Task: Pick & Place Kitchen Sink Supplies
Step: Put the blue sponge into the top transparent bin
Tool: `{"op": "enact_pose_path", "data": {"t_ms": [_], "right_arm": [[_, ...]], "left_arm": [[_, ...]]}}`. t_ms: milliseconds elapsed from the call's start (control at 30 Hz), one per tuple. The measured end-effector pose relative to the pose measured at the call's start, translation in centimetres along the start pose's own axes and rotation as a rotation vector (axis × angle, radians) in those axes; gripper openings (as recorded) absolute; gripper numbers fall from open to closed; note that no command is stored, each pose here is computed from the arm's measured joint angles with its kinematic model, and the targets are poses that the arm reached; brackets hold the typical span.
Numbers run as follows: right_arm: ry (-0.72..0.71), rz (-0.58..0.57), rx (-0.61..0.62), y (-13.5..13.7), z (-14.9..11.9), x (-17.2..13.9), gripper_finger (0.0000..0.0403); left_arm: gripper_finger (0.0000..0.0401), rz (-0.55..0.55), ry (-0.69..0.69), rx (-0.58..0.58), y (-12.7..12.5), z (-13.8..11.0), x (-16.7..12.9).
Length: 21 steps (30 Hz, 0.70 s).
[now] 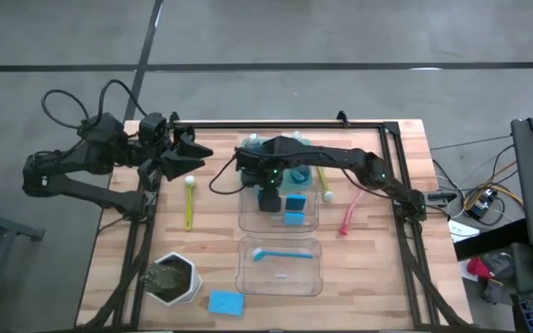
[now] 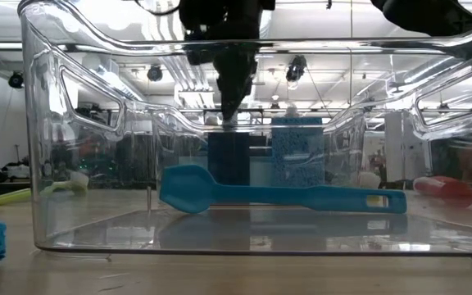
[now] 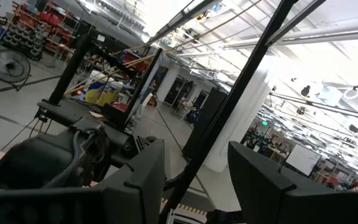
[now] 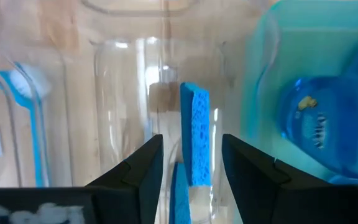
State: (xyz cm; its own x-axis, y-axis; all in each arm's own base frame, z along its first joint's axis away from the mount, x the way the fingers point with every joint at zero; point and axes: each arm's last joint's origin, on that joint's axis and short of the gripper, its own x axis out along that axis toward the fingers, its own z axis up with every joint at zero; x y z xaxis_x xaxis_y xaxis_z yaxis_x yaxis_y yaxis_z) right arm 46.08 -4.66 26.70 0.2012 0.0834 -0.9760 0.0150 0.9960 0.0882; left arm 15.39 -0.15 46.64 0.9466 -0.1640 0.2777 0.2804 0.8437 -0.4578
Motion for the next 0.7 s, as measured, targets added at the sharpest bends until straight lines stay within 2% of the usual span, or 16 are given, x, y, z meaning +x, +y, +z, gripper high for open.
{"op": "enact_pose_path", "data": {"t_ms": [200, 333, 700], "right_arm": [[-0.075, -0.007, 0.04, 0.3, -0.2, -2.4, 0.0162], [-0.151, -0.007, 0.075, 0.5, -0.4, -4.6, 0.0162], [-0.43, 0.001, 0.185, 1.2, -1.5, -11.7, 0.0162]], "left_arm": [[0.0167, -0.003, 0.025, -0.008, 0.1, -0.2, 0.0], [0.0167, -0.048, 0.108, -0.031, 0.1, -0.7, 0.0], [0.0167, -0.058, 0.362, -0.178, 0.5, -2.7, -0.5]]}}
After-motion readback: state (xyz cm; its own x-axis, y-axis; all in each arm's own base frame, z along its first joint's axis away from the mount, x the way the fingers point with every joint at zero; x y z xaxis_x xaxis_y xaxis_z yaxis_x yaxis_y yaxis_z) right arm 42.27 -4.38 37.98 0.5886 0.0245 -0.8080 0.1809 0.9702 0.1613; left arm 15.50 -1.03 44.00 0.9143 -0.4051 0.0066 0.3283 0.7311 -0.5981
